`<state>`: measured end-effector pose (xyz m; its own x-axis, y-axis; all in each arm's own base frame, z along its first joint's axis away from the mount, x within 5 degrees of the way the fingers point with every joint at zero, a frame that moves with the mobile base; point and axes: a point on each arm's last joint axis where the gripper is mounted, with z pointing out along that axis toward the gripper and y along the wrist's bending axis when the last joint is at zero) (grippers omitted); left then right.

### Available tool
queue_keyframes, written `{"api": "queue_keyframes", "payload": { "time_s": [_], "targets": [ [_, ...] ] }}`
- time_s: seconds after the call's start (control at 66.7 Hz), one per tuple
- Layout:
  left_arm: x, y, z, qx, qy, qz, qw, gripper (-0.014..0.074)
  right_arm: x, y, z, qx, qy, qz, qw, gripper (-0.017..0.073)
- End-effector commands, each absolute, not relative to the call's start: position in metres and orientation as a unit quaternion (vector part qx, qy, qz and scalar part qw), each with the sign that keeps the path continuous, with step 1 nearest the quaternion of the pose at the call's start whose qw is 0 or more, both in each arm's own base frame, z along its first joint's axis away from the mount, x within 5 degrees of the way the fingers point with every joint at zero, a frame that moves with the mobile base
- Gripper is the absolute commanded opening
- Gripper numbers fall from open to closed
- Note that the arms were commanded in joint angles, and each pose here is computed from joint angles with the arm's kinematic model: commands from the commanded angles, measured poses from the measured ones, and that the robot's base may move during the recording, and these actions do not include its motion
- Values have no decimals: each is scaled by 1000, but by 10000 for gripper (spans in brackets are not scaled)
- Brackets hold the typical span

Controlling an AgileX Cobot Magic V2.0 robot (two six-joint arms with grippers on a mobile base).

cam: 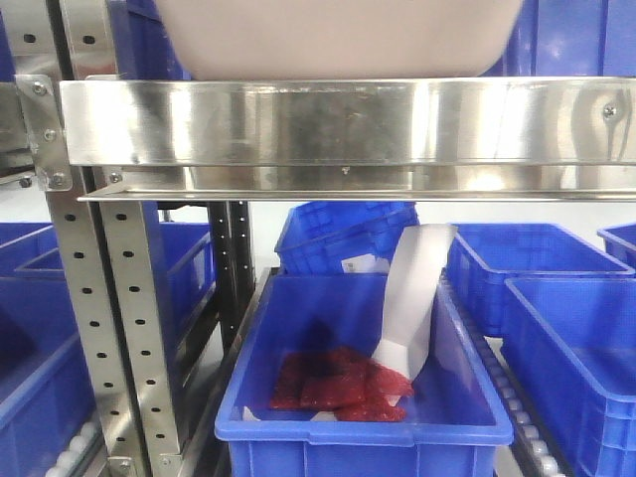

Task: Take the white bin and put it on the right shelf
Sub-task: 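Push the held bin forward onto the upper shelf with both grippers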

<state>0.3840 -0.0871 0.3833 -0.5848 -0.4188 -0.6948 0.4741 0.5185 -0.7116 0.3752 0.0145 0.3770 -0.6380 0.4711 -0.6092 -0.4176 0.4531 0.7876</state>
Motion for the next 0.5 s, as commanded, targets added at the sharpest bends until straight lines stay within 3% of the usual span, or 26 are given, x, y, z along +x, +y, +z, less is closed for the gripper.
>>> {"api": "queue_keyframes", "payload": {
  "time_s": [0.0,0.345,0.48],
  "targets": [
    [371,-96,415,40,702,-526,479,185,365,32,412,-25,684,579,444,340],
    [383,-97,399,29,715,-521,466,192,376,28,404,12,694,554,460,343],
    [385,-95,398,21,717,-512,474,249,379,26,403,25,700,537,470,421]
  ]
}}
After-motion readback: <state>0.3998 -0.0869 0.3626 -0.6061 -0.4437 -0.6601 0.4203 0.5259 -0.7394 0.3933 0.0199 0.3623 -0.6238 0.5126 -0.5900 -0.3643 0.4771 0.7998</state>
